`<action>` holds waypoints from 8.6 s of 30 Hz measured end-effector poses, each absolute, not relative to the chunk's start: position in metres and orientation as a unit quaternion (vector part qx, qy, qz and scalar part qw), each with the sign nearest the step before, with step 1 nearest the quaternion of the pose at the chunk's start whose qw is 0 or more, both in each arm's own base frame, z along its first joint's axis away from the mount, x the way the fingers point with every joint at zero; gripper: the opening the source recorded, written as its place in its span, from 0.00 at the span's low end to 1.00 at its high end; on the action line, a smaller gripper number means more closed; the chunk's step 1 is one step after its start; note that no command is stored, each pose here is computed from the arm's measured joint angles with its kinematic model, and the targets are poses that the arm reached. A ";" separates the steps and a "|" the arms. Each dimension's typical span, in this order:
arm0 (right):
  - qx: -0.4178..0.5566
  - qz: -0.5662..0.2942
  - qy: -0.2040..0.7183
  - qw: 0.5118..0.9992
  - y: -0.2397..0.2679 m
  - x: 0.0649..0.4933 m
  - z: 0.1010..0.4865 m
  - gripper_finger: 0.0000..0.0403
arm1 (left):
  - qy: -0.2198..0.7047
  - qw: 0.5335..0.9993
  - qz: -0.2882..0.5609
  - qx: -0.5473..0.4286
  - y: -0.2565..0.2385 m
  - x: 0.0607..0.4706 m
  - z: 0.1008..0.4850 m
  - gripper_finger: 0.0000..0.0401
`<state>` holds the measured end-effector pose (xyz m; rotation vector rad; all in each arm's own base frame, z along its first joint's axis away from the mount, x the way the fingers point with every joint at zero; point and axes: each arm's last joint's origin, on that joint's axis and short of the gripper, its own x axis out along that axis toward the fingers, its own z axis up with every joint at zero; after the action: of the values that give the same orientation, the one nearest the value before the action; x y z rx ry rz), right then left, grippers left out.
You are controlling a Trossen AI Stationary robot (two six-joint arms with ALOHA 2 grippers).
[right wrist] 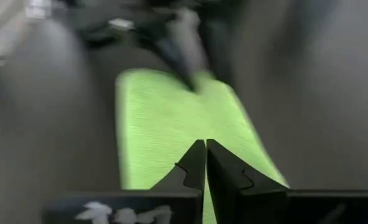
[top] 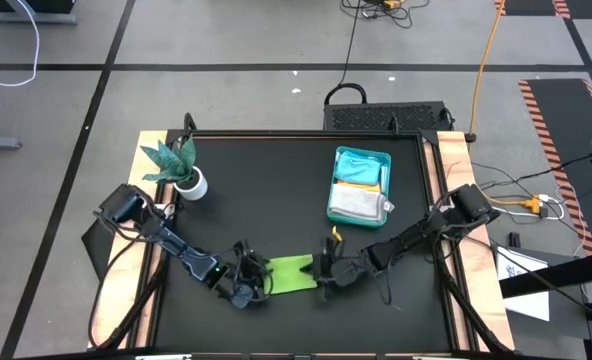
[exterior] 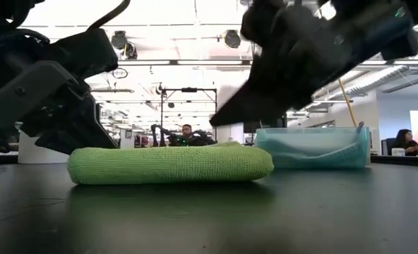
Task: Fold microfiber towels
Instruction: Stack the light green microfiber cloth on top of the blue microfiber cloth in the green bin
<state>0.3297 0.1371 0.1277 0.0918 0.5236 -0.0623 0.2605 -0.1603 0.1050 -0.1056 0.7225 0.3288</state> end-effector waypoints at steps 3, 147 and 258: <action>0.038 0.030 0.240 0.969 0.146 0.332 0.134 0.06 | 0.351 0.922 0.156 -0.056 -0.161 0.261 0.106 0.33; -0.162 -0.162 0.410 0.883 -0.072 0.198 0.170 0.47 | 0.368 0.902 0.211 -0.085 -0.148 0.240 0.116 0.33; 0.162 -0.387 0.278 0.864 -0.086 0.172 0.168 0.00 | 0.346 0.914 0.193 -0.086 -0.151 0.245 0.120 0.33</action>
<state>0.1723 -0.0864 0.1684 0.3387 0.5816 -0.8115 0.2450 -0.1515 0.1198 -0.1771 0.7118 0.3983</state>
